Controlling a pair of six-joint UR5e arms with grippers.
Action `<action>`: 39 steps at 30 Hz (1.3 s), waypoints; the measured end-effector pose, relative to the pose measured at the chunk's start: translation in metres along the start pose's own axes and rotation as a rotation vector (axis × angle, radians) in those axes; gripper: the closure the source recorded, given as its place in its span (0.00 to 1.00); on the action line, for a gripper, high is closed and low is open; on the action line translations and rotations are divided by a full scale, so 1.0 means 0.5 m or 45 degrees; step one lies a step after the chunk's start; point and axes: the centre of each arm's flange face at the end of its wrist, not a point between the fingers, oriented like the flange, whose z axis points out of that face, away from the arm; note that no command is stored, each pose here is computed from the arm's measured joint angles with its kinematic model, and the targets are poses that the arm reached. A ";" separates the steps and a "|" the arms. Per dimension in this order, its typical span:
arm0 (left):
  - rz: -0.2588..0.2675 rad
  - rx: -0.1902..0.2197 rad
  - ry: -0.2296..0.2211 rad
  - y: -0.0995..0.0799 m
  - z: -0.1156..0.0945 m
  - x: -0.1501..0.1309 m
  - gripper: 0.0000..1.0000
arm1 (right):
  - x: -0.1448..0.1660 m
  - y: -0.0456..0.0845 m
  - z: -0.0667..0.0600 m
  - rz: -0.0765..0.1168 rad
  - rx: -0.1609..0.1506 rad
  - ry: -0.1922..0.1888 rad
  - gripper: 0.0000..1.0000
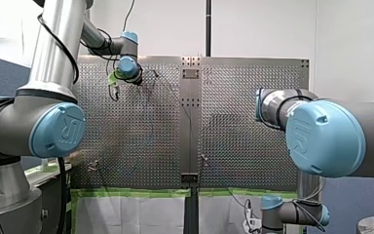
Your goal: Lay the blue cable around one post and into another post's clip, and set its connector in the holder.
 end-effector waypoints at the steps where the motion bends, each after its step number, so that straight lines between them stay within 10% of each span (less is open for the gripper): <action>1: 0.000 0.000 0.000 0.000 0.000 0.000 0.00 | -0.012 0.003 -0.010 -0.013 0.007 -0.008 1.00; 16: -0.002 0.000 -0.001 0.000 0.000 0.000 0.00 | -0.164 0.028 -0.199 -0.094 0.084 -0.236 1.00; 39: -0.005 -0.004 -0.010 0.005 0.004 -0.002 0.00 | -0.017 -0.033 -0.127 -0.102 0.155 -0.260 1.00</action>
